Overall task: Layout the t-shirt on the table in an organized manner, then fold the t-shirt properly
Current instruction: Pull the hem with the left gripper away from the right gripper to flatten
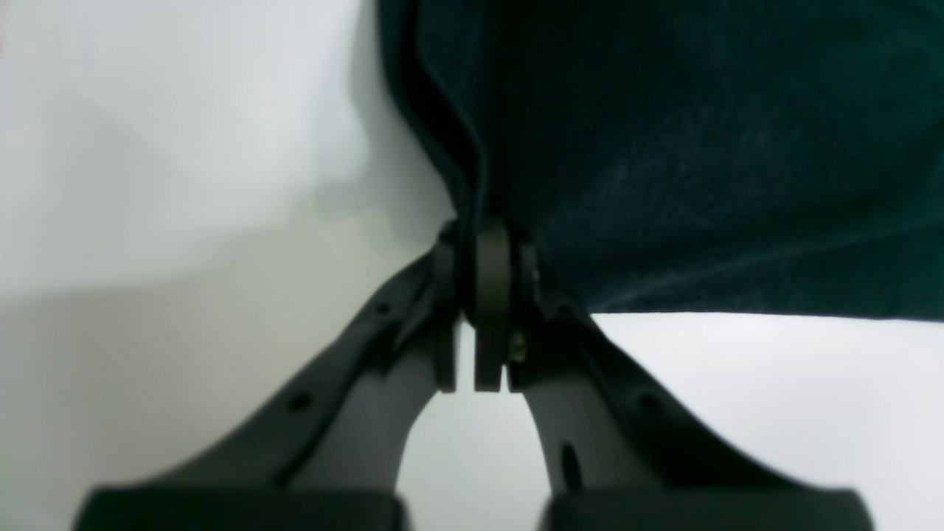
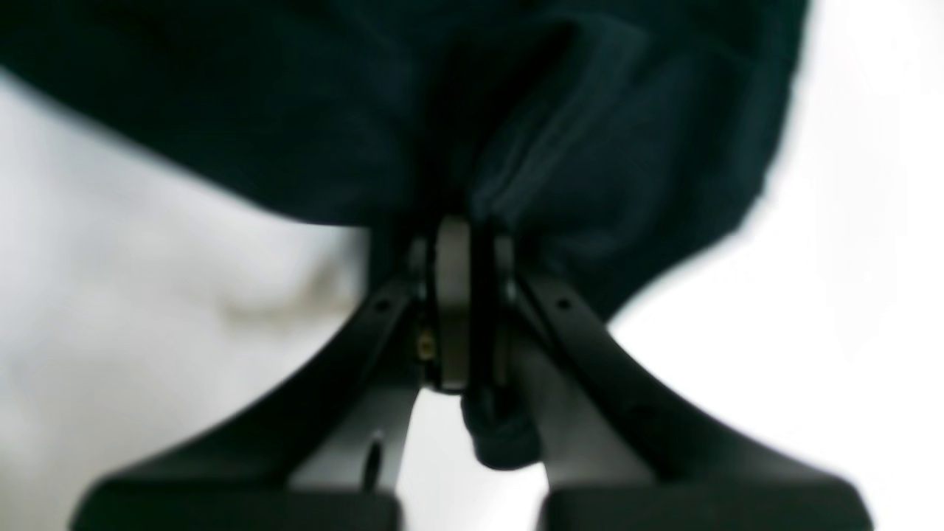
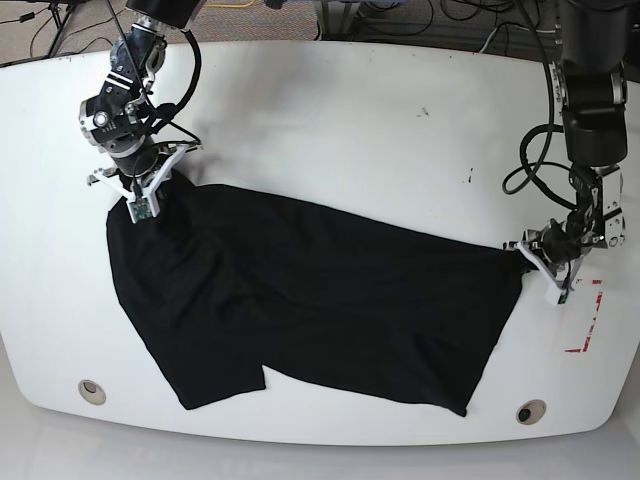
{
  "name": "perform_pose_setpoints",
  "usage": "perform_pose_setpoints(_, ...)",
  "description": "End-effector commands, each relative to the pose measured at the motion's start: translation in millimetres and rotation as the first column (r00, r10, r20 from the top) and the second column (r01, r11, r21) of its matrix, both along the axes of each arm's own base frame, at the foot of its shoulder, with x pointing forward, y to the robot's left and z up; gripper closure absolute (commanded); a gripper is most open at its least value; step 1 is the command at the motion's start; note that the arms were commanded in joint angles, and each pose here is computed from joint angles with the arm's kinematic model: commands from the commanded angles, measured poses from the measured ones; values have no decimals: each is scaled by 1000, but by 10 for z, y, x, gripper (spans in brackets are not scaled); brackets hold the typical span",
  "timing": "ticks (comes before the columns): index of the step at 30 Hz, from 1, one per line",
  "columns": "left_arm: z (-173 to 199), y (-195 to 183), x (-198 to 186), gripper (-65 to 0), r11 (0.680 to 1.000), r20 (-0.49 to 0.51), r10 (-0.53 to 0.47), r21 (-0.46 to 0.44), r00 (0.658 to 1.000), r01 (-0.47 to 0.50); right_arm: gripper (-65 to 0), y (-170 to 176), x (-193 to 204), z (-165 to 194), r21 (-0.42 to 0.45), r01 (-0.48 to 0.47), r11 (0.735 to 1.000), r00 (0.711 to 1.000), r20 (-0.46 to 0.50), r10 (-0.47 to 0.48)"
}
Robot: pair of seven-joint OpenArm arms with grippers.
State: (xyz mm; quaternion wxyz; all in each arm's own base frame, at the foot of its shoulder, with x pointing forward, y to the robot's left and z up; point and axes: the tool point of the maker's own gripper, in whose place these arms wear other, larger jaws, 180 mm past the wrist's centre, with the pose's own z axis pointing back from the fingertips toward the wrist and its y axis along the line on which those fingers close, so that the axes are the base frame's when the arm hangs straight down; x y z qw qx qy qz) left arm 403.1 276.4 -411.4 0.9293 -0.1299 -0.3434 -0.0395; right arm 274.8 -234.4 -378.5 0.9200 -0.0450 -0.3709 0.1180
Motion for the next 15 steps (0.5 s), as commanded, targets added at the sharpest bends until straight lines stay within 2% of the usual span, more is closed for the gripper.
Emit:
perform_pose_setpoints(1,174,284,-79,-8,999,39,34,37,999,-35,0,-78,60,128,-12,13,1000,999,49,-12)
perform_pose_setpoints(9,252,668,-617,-8,989,11,74,124,997,-75,0,-141,-99,29,-19,30,999,1000,9,-29)
perform_pose_setpoints(15,327,722,-908,-10,981,15,62,181,998,-63,0,-143,-182,-27,-21,29,999,999,-13,-30)
